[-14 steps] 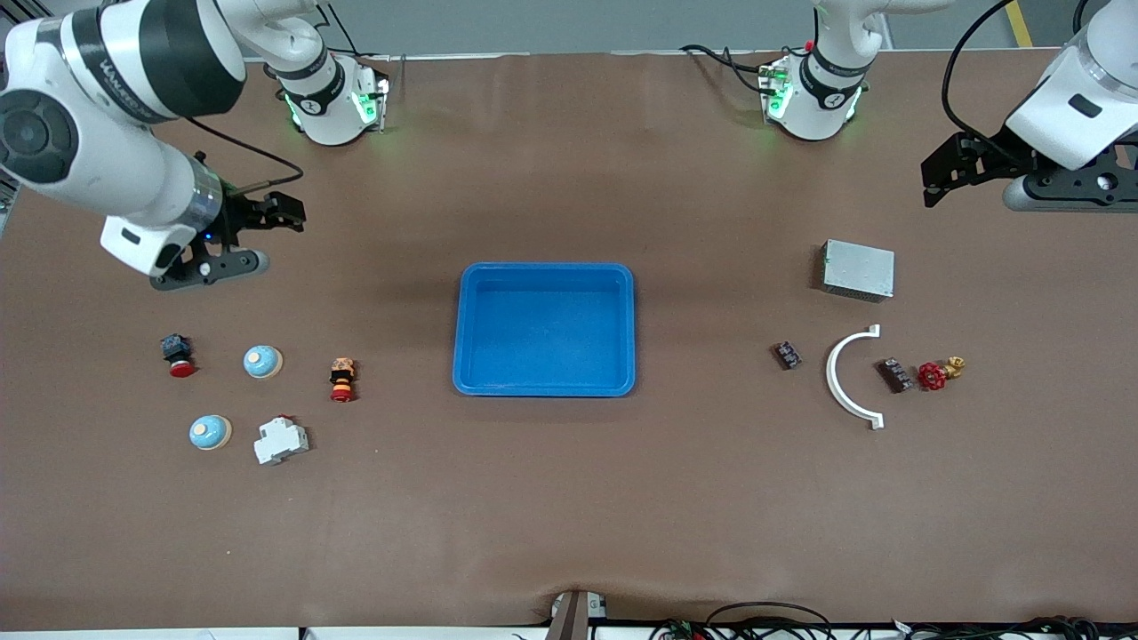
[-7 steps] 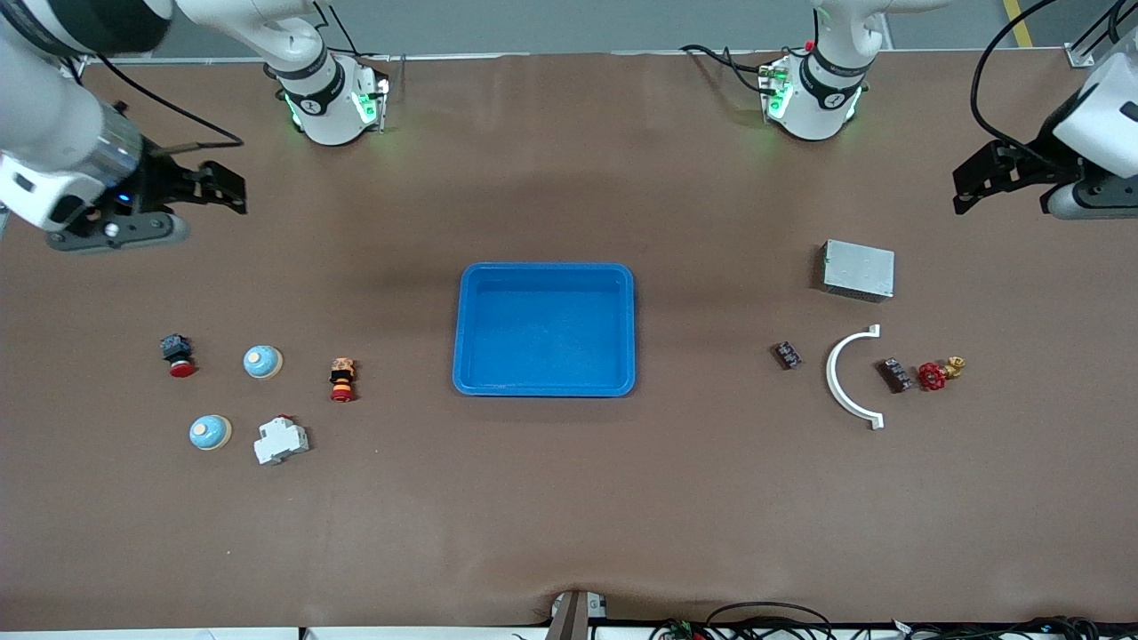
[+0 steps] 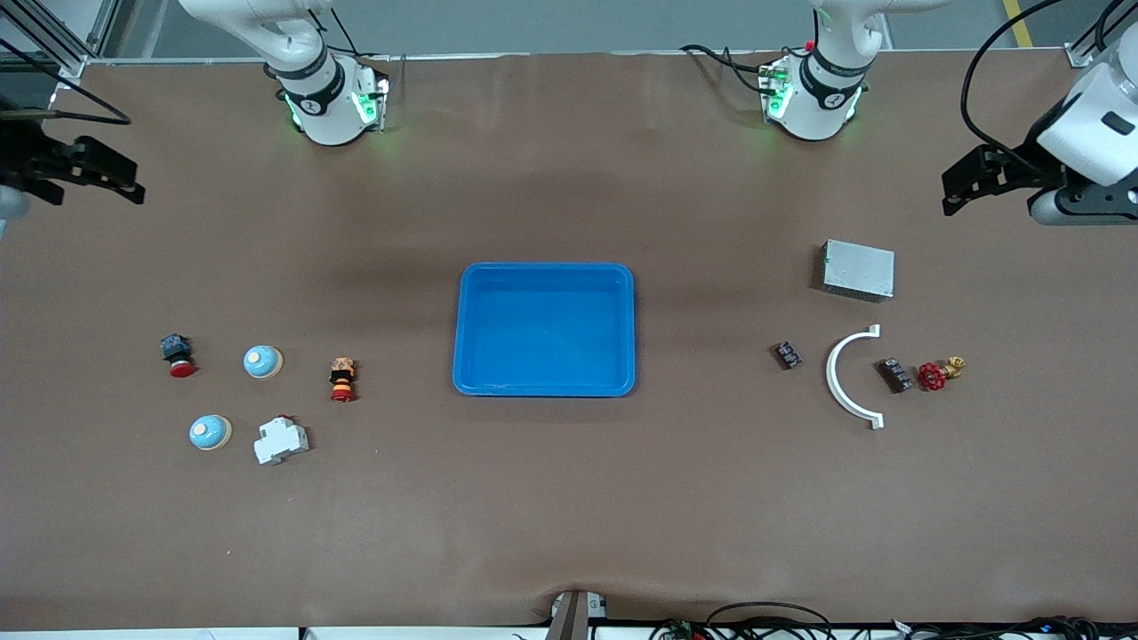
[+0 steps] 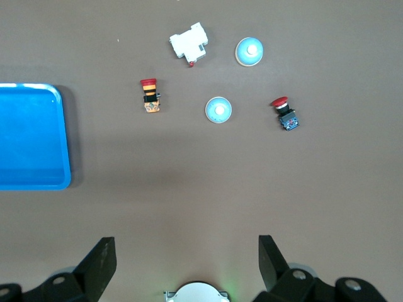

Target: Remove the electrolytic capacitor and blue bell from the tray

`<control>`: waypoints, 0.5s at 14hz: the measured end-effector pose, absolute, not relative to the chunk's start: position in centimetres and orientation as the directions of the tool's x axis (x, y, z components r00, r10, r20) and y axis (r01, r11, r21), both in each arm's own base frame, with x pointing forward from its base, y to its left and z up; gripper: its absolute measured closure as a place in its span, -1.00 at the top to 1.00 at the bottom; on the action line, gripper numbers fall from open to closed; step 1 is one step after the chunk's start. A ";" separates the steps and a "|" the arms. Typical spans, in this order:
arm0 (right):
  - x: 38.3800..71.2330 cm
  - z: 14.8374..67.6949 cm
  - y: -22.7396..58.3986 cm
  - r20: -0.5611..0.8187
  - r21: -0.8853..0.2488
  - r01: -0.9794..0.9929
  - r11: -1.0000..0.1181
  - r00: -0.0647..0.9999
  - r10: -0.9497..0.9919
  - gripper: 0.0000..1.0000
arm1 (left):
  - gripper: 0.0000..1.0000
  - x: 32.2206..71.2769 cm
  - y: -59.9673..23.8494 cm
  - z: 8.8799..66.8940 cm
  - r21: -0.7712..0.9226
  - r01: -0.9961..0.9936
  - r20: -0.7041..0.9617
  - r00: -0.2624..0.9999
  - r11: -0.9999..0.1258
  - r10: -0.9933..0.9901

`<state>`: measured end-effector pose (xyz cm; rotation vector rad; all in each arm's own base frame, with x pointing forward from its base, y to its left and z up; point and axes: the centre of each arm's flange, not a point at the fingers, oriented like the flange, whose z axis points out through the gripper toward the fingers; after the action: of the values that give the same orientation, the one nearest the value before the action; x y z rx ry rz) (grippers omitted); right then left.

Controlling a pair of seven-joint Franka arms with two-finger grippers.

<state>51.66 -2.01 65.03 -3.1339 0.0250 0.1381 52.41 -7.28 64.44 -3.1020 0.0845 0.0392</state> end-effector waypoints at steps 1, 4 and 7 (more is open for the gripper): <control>51.7 65.0 -2.3 -0.089 -0.005 -0.021 -1.000 0.996 -0.021 1.00 | 1.00 52.3 -7.6 64.6 -0.038 -0.061 -0.024 0.998 -0.997 -0.060; 52.3 64.8 -2.4 -0.072 -0.005 -0.025 -1.000 0.997 -0.025 1.00 | 1.00 52.2 -7.7 64.6 -0.038 -0.063 -0.026 0.998 -0.997 -0.062; 53.1 64.1 -2.9 -0.063 -0.036 -0.042 -0.998 0.997 -0.040 1.00 | 1.00 52.3 -7.4 64.5 -0.038 -0.059 -0.028 0.998 -0.998 -0.058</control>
<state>53.15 -2.95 64.08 -3.1026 0.0639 0.0963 52.26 -7.43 64.54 -3.1010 0.0903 0.0411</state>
